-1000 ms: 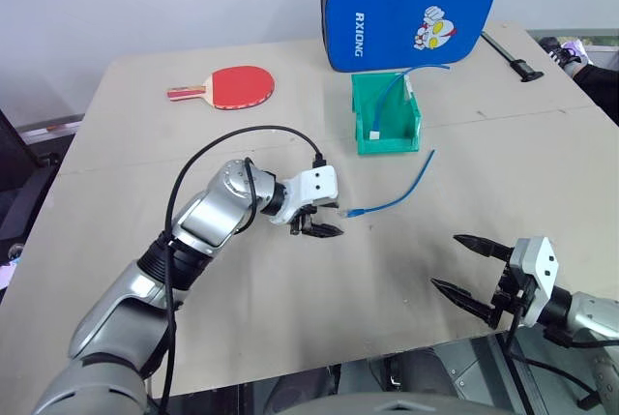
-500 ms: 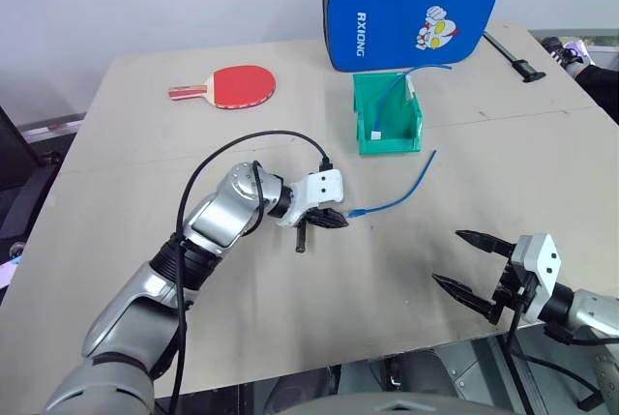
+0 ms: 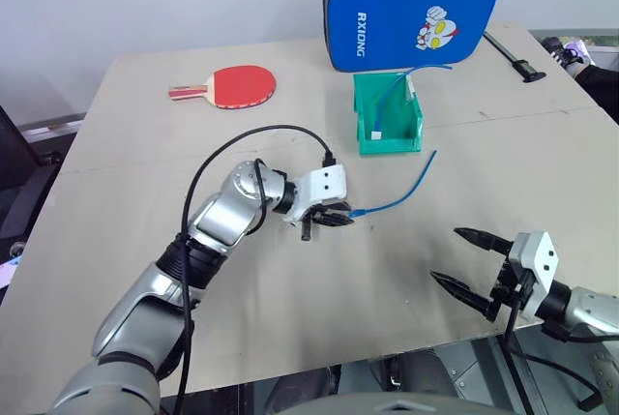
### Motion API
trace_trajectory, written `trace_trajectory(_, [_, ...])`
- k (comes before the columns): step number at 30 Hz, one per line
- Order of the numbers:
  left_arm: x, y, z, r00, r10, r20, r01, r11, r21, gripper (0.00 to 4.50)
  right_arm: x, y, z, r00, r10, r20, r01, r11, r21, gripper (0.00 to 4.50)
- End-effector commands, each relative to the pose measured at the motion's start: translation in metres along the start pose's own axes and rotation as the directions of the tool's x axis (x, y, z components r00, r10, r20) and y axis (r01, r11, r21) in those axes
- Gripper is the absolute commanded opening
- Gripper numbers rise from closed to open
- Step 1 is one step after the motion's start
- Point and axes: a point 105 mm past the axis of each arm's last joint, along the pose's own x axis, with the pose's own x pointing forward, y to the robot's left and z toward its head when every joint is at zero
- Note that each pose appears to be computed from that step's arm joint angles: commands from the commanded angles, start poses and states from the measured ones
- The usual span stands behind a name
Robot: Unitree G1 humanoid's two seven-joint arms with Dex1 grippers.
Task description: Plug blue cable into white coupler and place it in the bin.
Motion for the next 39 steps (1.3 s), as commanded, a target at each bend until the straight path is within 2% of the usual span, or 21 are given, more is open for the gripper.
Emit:
trace_trajectory(1, [0.004,0.007,0.009,0.999,0.032,-0.006,-0.031,0.998,0.047,1.24,0.001,0.001,0.006,1.000,0.002,0.023,-0.002,1.000,-0.016,4.50])
trace_trajectory(11, [0.008,0.007,0.006,0.998,0.062,-0.019,-0.061,0.997,0.044,1.24,-0.001,0.005,0.005,1.000,-0.010,0.023,0.010,1.000,-0.006,4.50])
trace_trajectory(16, [0.011,0.001,0.000,0.998,0.024,-0.058,-0.022,0.999,0.042,1.24,0.000,0.003,0.005,1.000,-0.011,0.025,0.011,1.000,-0.007,4.50])
trace_trajectory(19, [0.013,0.000,-0.001,0.998,0.022,-0.051,-0.021,0.999,0.030,0.47,0.000,0.003,0.004,1.000,-0.009,0.023,0.010,1.000,-0.003,4.50])
trace_trajectory(20, [0.014,0.001,0.000,0.999,0.023,-0.041,-0.022,1.000,0.021,0.04,0.001,0.004,0.004,1.000,-0.007,0.023,0.007,1.000,0.003,4.50])
trace_trajectory(23, [0.016,0.001,0.006,1.000,0.028,-0.001,-0.028,1.000,0.002,0.04,0.004,0.006,0.004,1.000,-0.001,0.028,0.000,1.000,0.029,4.50])
trace_trajectory(27, [0.015,0.003,0.015,0.996,0.043,0.077,-0.040,0.999,-0.034,0.04,0.010,0.010,0.006,0.999,0.007,0.049,-0.012,0.994,0.104,4.50])
trace_trajectory(30, [0.006,-0.003,0.034,0.975,0.004,0.223,0.026,0.991,-0.131,0.04,0.019,0.017,0.016,0.992,0.024,0.126,-0.052,0.973,0.223,4.50])
trace_trajectory(33, [-0.007,-0.020,0.059,0.913,-0.084,0.400,0.176,0.964,-0.198,0.04,0.030,0.020,0.027,0.980,0.042,0.196,-0.104,0.941,0.321,4.50])
trace_trajectory(39, [-0.024,-0.042,0.079,0.813,-0.156,0.561,0.359,0.892,-0.274,0.04,0.045,0.015,0.057,0.935,0.052,0.350,-0.222,0.857,0.465,4.50])
